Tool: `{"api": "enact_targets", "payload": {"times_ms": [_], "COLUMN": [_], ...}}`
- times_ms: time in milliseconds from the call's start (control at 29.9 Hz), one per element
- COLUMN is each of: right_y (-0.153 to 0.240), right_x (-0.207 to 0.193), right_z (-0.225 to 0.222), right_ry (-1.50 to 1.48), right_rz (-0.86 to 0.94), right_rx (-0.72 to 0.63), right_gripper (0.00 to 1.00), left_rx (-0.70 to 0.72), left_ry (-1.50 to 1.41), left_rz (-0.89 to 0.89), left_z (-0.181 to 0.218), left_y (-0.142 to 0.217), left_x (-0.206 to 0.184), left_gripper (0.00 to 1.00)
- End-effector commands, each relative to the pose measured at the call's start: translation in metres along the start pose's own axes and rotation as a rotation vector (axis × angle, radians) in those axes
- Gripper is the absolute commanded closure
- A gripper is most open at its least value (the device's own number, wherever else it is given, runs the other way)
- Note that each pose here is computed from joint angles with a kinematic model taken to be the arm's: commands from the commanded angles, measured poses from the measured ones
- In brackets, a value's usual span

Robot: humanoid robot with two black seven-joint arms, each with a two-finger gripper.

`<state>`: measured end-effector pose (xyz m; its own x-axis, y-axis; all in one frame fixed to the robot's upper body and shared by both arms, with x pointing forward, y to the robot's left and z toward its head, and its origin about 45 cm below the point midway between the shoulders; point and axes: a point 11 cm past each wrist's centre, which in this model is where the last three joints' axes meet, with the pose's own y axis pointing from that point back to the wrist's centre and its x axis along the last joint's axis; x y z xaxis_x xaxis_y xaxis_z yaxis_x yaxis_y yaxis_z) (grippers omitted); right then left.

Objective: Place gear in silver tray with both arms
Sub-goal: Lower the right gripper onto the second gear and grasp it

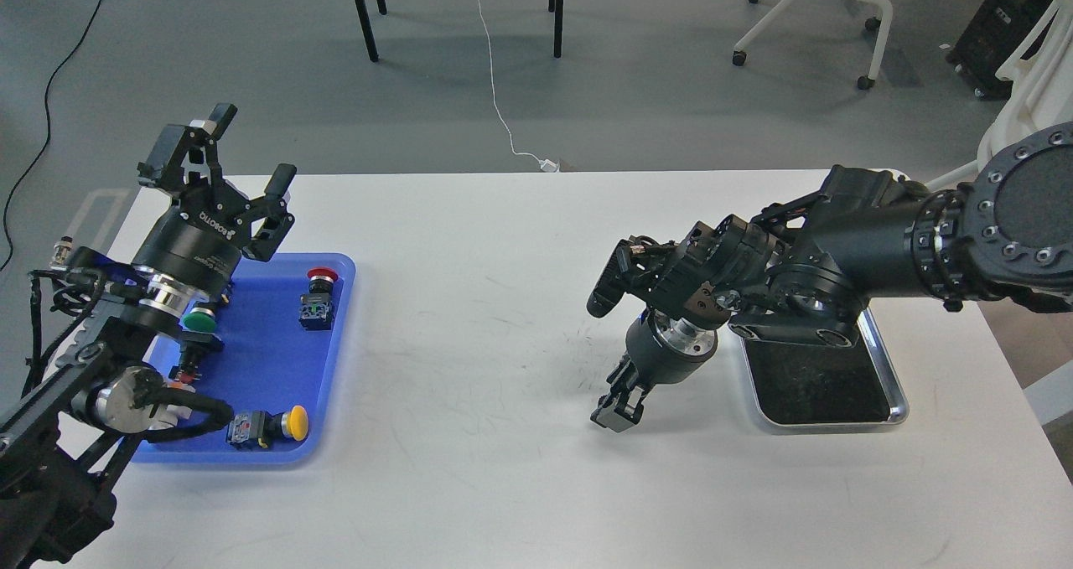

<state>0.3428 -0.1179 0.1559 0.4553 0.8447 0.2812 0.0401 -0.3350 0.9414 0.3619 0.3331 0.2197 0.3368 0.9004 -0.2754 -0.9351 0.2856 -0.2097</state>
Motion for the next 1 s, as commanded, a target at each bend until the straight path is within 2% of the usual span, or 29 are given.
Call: {"api": "enact_targets", "payload": {"times_ms": [0, 501, 836, 969], "right_y": [-0.0009, -0.0084, -0.0085, -0.0068], "right_x": [0.0002, -0.0028, -0.0022, -0.0004], "right_z": [0.0007, 0.0012, 0.0017, 0.0021], "right_ry": [0.000, -0.003, -0.002, 0.002], "right_rz": [0.004, 0.010, 0.008, 0.011], "right_rx": [-0.001, 0.002, -0.001, -0.004], "right_gripper": [0.46, 0.46, 0.78, 0.86], "left_rx": [0.002, 0.001, -0.013, -0.011], "left_ry": [0.002, 0.001, 0.000, -0.001], "left_rz": [-0.001, 0.001, 0.011, 0.011], "left_z": [-0.0008, -0.0004, 0.0045, 0.0047], "left_y": [-0.0001, -0.0002, -0.0008, -0.0007], "left_x": [-0.0007, -0.0003, 0.0032, 0.0035], "left_gripper": [0.02, 0.02, 0.02, 0.02]}}
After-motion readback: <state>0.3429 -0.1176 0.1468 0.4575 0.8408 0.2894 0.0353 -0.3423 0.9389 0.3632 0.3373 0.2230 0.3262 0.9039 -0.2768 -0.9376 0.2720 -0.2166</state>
